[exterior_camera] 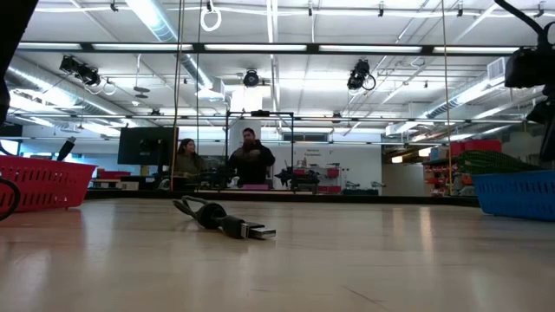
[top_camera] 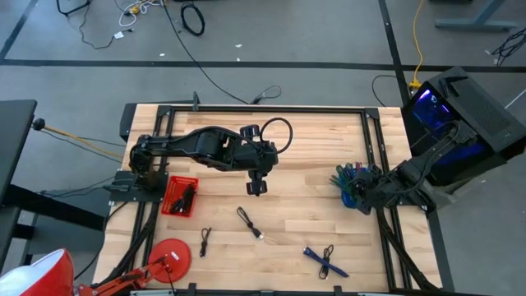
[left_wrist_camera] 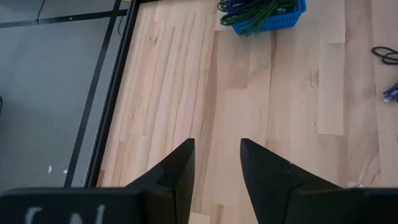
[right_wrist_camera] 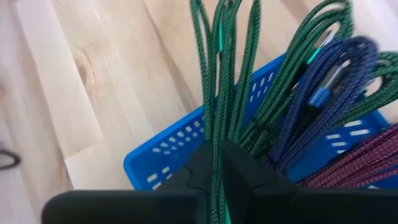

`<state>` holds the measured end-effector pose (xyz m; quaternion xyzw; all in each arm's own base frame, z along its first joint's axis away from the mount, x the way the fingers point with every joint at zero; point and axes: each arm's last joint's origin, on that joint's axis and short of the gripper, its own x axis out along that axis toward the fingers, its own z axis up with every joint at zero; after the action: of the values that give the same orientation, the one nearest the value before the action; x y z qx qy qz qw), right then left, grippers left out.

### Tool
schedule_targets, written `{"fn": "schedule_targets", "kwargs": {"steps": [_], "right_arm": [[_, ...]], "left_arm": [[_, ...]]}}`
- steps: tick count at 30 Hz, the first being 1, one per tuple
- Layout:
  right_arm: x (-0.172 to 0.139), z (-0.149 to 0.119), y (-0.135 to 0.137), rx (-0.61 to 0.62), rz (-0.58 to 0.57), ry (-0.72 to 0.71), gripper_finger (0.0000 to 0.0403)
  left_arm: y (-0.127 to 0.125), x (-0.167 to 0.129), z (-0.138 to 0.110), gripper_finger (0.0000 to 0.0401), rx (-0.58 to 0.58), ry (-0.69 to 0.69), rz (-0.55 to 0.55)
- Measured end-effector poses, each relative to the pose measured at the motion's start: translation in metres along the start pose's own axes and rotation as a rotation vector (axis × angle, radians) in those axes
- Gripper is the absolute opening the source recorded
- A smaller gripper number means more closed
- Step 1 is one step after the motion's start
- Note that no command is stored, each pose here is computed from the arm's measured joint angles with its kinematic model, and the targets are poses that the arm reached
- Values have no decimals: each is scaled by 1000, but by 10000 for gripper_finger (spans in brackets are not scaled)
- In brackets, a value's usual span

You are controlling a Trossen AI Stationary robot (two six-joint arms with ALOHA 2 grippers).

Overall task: Pick & Place USB Port
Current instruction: Put the blue charger cable into the blue bin

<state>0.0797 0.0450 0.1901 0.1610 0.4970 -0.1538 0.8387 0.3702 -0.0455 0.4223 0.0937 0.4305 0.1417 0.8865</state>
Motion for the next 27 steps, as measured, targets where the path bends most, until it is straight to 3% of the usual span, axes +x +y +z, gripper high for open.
{"fn": "schedule_targets", "kwargs": {"steps": [8, 16, 23, 27], "right_arm": [[-4, 5, 3, 10, 45, -95, 38], [-12, 35, 52, -86, 476, -348, 83], [24, 29, 80, -105, 480, -140, 134], [37, 24, 104, -105, 569, -83, 153]], "left_arm": [[0, 0, 0, 133, 4, 0, 0], [-1, 3, 0, 133, 22, 7, 1], [-1, 3, 0, 133, 13, 4, 0], [-1, 3, 0, 133, -4, 10, 1]]}}
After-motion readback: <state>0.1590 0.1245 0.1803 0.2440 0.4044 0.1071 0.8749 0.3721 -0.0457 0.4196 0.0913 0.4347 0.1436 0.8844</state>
